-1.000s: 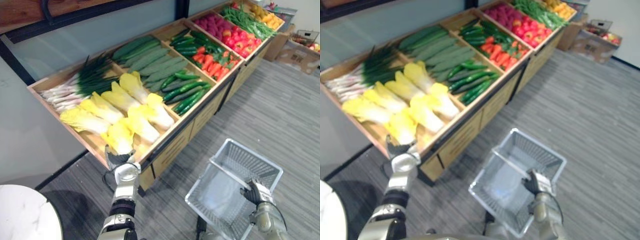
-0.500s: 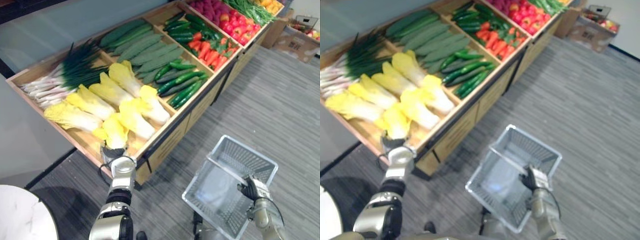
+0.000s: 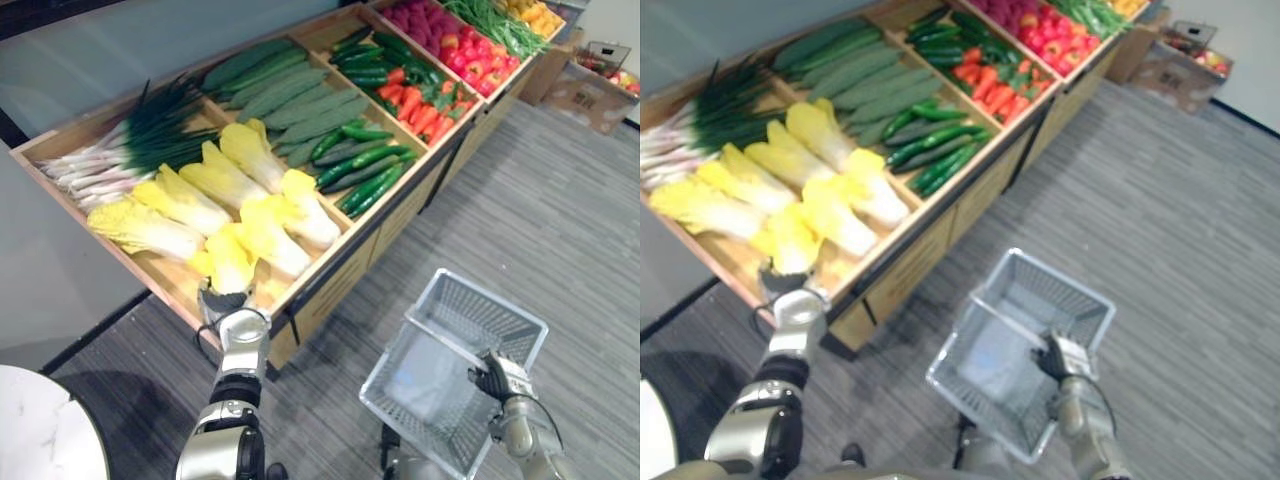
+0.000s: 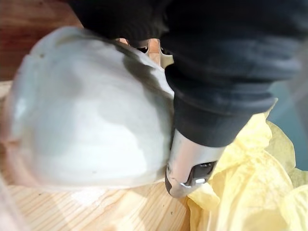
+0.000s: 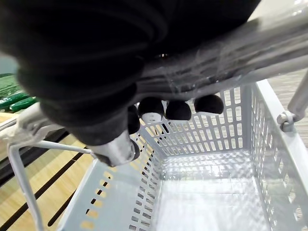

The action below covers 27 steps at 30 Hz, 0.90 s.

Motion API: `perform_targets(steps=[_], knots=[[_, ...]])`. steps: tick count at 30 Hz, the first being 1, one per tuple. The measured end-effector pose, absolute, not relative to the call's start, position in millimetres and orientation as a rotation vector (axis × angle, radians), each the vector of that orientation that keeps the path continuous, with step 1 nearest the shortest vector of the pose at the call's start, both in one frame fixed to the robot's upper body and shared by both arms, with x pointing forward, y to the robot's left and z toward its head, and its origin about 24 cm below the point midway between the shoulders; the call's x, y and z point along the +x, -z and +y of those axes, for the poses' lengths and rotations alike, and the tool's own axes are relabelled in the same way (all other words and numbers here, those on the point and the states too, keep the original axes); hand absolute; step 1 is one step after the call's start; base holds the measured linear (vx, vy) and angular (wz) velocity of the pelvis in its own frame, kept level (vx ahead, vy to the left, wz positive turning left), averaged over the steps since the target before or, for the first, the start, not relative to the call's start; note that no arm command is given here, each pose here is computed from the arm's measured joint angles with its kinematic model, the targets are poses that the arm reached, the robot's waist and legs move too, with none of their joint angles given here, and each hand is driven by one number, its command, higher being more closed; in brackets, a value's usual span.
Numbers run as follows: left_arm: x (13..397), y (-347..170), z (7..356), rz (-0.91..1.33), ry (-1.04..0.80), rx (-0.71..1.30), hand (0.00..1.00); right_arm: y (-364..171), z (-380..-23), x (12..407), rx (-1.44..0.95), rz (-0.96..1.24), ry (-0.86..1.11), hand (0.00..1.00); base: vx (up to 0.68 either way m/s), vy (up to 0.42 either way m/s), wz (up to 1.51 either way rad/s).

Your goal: Pick vegetable in the basket

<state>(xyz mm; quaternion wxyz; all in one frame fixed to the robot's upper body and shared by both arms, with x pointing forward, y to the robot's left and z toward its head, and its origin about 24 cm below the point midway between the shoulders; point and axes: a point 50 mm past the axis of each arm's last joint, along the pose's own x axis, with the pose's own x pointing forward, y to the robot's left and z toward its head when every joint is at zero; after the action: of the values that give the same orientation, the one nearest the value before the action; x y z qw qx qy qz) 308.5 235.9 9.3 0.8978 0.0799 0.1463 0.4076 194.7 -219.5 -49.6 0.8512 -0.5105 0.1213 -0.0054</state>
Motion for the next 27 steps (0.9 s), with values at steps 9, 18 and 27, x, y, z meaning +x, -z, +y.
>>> perform_targets(steps=[9, 18, 27], knots=[[312.2, -54.1, 221.9, 0.074, -0.835, 0.064, 1.00, 51.7, -218.0, 193.7, -1.075, 0.264, 0.002, 1.00, 0.00, -0.004, 0.06], [296.7, -70.9, 212.2, -0.042, -0.831, 0.036, 1.00, 53.1, -218.1, 191.4, -1.080, 0.271, -0.005, 1.00, -0.03, -0.009, 0.07], [290.3, -74.2, 202.7, -0.080, -0.760, 0.031, 1.00, 53.7, -227.3, 188.2, -1.085, 0.306, 0.016, 1.00, -0.02, -0.008, 0.01]])
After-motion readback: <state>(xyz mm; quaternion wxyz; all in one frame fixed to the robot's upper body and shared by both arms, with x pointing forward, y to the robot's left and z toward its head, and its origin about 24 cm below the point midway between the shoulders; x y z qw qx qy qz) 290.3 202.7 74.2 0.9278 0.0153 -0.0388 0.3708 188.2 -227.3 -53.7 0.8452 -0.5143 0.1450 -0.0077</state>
